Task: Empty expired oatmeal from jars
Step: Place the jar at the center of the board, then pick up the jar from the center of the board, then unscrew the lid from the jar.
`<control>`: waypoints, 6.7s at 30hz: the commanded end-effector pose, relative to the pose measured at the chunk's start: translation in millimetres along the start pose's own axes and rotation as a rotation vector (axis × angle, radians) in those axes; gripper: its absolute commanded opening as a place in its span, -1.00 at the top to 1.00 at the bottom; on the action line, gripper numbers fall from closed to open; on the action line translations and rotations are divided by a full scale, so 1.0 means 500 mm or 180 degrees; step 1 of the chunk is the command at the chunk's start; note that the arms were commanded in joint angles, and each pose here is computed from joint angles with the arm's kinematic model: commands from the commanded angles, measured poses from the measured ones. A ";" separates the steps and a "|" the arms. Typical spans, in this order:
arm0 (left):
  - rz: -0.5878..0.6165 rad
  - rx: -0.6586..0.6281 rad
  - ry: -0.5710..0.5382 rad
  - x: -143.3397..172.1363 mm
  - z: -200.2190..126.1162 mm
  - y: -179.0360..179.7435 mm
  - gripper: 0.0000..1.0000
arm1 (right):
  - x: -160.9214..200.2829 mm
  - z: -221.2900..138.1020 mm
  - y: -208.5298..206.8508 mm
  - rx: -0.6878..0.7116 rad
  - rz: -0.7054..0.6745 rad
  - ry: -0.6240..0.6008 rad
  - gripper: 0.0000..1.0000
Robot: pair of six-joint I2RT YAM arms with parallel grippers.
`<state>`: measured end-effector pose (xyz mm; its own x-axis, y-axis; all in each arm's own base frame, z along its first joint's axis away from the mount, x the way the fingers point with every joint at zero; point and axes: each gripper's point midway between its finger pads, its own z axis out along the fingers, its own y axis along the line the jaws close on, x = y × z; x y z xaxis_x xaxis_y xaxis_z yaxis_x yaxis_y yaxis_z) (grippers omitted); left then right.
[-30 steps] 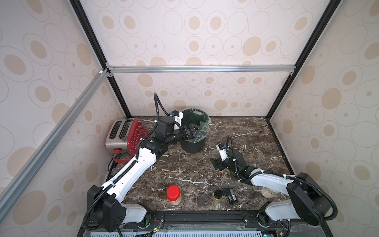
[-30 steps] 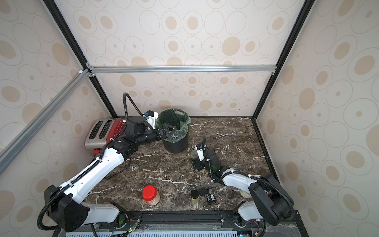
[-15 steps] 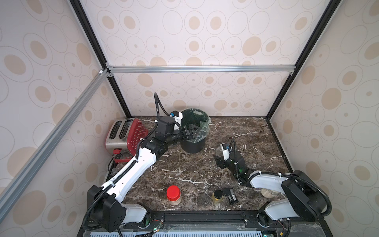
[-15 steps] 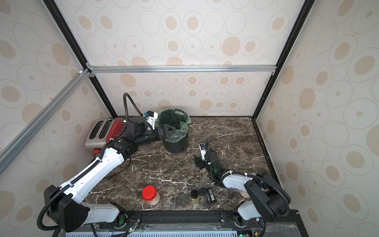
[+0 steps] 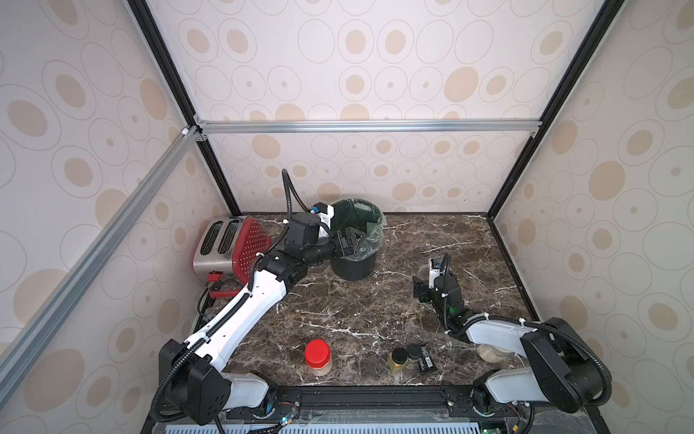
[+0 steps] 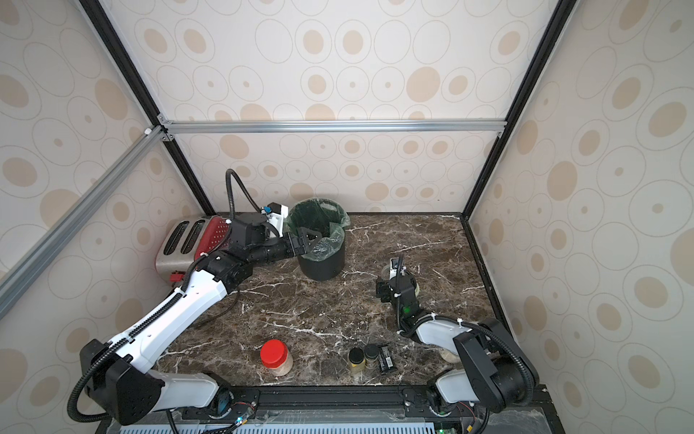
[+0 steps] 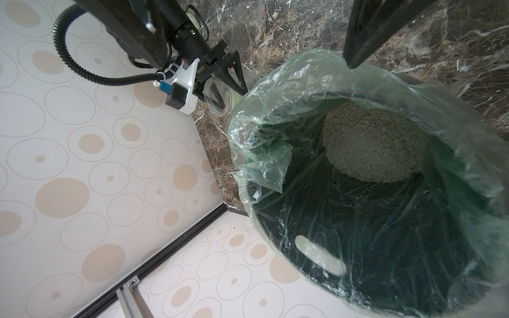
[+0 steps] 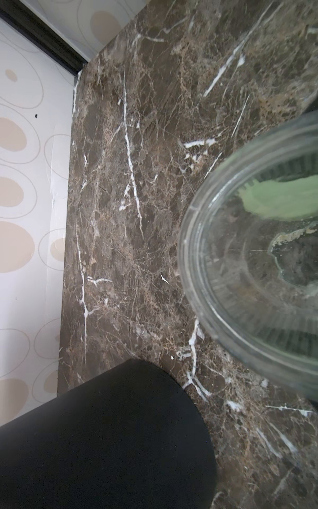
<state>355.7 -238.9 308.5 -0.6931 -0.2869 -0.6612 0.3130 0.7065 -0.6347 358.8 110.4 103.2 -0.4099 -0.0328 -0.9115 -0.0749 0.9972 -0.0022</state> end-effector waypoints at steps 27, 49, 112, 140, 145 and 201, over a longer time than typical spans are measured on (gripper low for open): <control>0.0046 -0.0899 0.0269 0.047 -0.074 0.095 -0.98 | -0.098 -0.136 0.029 -0.0427 0.0150 0.0663 -0.98; -0.1219 -0.2017 0.0133 0.183 -0.209 0.361 -0.98 | -0.050 -0.466 0.681 -0.3775 -0.2265 0.0515 -0.97; 0.2314 0.0212 -0.0419 0.219 -0.140 -0.026 -0.95 | -0.272 -0.242 0.423 -0.3093 0.0685 0.1226 0.05; 0.2719 0.0270 -0.0431 0.196 -0.074 -0.063 -0.61 | -0.351 -0.312 0.466 -0.3764 0.0970 0.0857 0.07; 0.2888 0.0242 -0.0475 0.184 -0.074 -0.072 -0.52 | -0.342 -0.315 0.477 -0.3814 0.0941 0.0921 0.06; 0.3250 0.0437 -0.0613 0.194 -0.095 -0.087 0.06 | -0.385 -0.316 0.407 -0.3179 0.0663 0.1601 -0.74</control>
<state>247.1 -265.0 272.1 -0.0139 0.3252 -0.9455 0.7713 0.6052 0.1969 275.8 309.2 341.2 -0.8030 -0.1148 -0.5848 -0.5587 0.4869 0.6715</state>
